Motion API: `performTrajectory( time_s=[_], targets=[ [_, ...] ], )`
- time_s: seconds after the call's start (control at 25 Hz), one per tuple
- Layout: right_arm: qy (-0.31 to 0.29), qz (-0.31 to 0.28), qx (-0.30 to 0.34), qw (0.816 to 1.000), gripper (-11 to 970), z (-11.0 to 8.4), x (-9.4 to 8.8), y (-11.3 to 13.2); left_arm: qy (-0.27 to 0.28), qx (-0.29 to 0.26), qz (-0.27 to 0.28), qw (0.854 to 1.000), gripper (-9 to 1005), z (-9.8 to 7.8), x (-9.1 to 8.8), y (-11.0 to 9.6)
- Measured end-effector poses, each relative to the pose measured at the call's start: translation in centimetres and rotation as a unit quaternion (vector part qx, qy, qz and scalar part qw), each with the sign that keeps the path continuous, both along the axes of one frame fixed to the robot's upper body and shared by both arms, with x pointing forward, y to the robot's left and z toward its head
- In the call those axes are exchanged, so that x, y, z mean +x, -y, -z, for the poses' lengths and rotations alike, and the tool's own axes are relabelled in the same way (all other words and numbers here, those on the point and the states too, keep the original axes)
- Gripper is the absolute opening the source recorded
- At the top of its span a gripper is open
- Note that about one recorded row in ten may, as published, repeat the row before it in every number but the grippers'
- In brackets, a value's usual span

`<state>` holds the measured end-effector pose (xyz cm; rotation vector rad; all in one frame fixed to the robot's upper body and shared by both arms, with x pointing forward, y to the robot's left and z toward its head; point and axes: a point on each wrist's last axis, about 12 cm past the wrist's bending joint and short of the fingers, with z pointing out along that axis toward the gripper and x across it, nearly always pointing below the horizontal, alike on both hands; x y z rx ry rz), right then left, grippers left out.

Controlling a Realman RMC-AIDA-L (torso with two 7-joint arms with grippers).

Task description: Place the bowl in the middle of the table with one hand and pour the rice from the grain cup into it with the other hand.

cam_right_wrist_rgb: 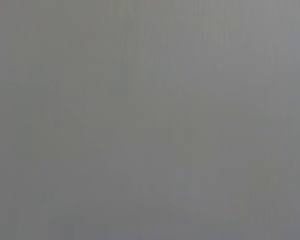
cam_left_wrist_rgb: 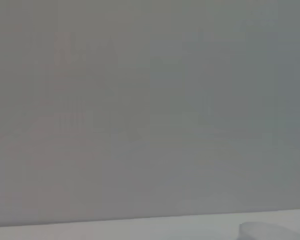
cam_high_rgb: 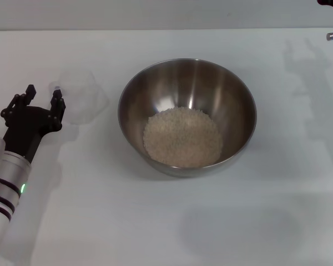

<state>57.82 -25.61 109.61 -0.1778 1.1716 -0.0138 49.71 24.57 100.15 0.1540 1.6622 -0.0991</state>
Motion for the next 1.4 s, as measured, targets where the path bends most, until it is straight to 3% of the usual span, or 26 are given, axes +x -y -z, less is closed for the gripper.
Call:
performTrajectory(
  time_s=[0.4, 0.8, 0.84, 1.08, 1.16, 1.24, 1.28, 1.32, 1.4],
  targets=[
    [0.003, 0.002, 0.0, 1.0, 435, 0.1, -0.3, 0.2, -0.031, 0.011, 0.022, 0.999, 524, 0.4, 1.0, 0.7],
    [0.008, -0.001, 0.001, 1.0, 434, -0.2, 0.1, -0.1, -0.04, -0.007, 0.016, 0.999, 526, 0.9, 0.0, 0.3],
    [0.009, -0.002, 0.001, 1.0, 434, -0.3, 0.2, -0.1, -0.027, -0.019, 0.016, 0.999, 527, 0.9, -1.3, 0.4],
    [0.009, -0.003, -0.001, 1.0, 434, -0.5, 0.4, -0.3, -0.007, -0.032, 0.021, 0.999, 528, 0.7, -2.7, 0.8],
    [0.009, -0.003, -0.001, 1.0, 434, -0.5, 0.4, -0.3, 0.03, -0.039, 0.017, 0.999, 528, 0.2, -4.0, 0.4],
    [0.008, 0.0, 0.002, 1.0, 434, -0.3, 0.2, -0.1, 0.03, -0.039, 0.017, 0.999, 528, 0.2, -4.0, 0.4],
    [0.008, 0.0, 0.002, 1.0, 434, -0.3, 0.2, -0.1, 0.102, -0.035, 0.021, 0.994, 529, -0.9, -5.3, -0.1],
    [0.007, 0.001, 0.003, 1.0, 434, -0.2, 0.1, 0.0, 0.127, -0.035, 0.021, 0.991, 529, -1.4, -5.5, -0.2],
    [0.004, 0.002, 0.002, 1.0, 435, 0.0, -0.1, 0.0, 0.127, -0.035, 0.021, 0.991, 529, -1.4, -5.5, -0.2]
  ],
)
